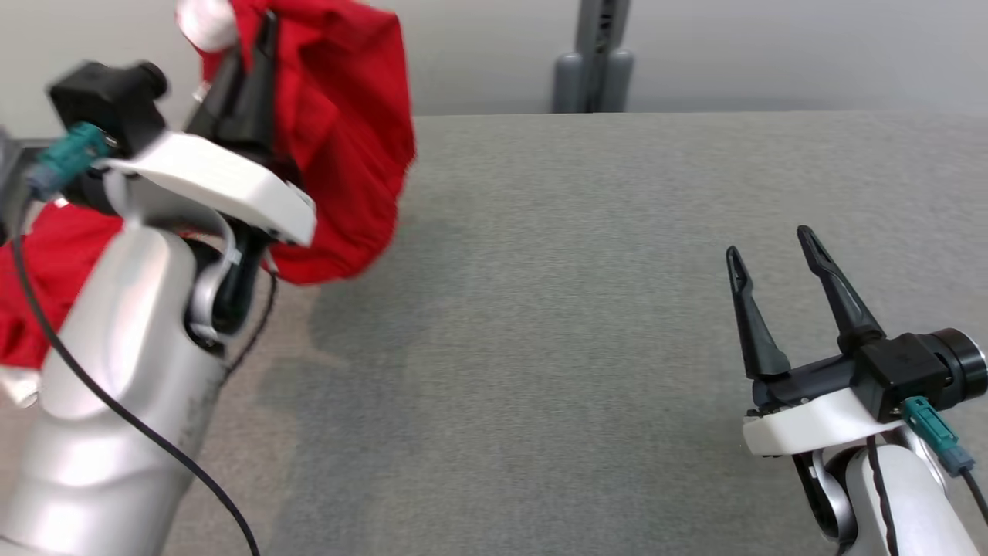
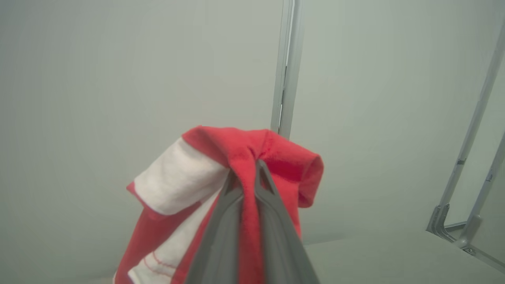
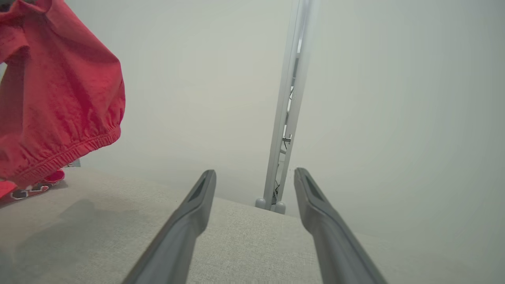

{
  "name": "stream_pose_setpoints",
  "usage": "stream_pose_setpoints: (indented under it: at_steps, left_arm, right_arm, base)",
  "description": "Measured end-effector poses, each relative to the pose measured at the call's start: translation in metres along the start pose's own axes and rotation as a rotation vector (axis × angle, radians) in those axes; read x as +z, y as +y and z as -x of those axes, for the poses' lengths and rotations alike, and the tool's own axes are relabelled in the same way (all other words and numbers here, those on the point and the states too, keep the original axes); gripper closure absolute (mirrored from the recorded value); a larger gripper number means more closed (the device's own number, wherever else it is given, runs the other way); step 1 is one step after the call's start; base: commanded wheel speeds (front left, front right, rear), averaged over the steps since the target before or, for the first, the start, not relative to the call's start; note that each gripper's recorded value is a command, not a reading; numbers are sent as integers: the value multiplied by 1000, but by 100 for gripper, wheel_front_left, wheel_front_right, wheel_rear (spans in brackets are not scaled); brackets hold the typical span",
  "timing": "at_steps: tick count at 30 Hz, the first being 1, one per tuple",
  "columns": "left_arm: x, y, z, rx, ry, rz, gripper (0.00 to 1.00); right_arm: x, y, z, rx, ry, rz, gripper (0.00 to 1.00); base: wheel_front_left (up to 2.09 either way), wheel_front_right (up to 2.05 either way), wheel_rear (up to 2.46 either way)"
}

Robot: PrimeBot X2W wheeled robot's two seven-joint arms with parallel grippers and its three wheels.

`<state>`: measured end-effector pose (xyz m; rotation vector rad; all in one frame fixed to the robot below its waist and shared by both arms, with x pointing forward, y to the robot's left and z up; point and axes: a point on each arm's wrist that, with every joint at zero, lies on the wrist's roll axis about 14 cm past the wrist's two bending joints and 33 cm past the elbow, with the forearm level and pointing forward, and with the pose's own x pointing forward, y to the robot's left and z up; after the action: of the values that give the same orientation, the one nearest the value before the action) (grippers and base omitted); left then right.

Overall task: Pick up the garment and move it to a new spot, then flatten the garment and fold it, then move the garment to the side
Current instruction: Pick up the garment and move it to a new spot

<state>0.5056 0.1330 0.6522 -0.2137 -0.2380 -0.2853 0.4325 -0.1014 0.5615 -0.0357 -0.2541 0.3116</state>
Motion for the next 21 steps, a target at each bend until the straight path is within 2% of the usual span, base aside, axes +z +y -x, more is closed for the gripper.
stream_pose_setpoints:
  at_steps: [6,9,14,21]
  left_arm:
    - [-41,-61,0,-130,94,37,100]
    - [-71,-86,3,-166,174,97,100]
    - [-128,-127,14,-260,308,113,100]
    - [-181,-184,15,-388,420,142,100]
  right_arm:
    - [5,-38,19,-112,6,41,0]
    - [6,-54,29,-164,13,59,0]
    - [6,-81,42,-245,28,86,0]
    - [0,-116,65,-356,68,114,0]
  base:
    - [0,0,0]
    - [0,0,0]
    - [0,0,0]
    - [0,0,0]
